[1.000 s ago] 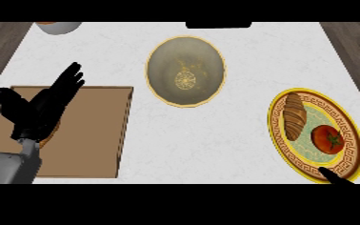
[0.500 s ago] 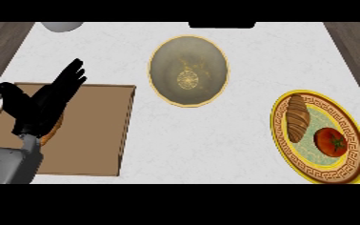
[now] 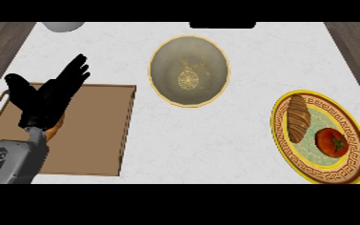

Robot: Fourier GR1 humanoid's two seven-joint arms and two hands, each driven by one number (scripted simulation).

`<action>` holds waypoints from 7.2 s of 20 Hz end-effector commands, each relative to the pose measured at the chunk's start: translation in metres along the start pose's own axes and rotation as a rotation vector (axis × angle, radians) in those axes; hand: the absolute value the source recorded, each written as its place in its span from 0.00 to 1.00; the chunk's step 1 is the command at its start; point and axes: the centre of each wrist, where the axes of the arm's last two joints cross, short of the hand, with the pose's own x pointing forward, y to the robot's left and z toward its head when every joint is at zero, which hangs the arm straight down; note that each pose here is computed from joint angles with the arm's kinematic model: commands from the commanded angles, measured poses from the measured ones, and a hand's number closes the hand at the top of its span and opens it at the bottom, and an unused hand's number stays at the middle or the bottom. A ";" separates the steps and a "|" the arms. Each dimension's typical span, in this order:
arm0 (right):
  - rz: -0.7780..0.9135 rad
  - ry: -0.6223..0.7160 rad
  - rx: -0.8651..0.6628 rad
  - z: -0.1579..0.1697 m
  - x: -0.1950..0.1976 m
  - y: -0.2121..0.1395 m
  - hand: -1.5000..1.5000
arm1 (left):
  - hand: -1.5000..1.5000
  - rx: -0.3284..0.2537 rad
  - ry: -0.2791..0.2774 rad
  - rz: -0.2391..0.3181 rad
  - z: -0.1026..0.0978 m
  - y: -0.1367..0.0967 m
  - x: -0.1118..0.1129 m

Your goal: Pick the tomato from the plate and place it in the bowl

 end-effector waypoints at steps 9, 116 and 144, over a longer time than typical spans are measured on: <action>0.105 0.106 0.099 -0.025 0.018 0.012 0.00 | 0.50 0.003 -0.004 -0.004 0.007 -0.003 0.009; 0.105 -0.346 0.067 0.045 0.165 -0.020 1.00 | 0.50 0.007 -0.002 -0.014 0.006 0.006 0.004; -0.045 -0.240 -0.020 -0.129 0.319 0.036 1.00 | 0.50 -0.030 -0.004 -0.004 0.000 -0.008 0.010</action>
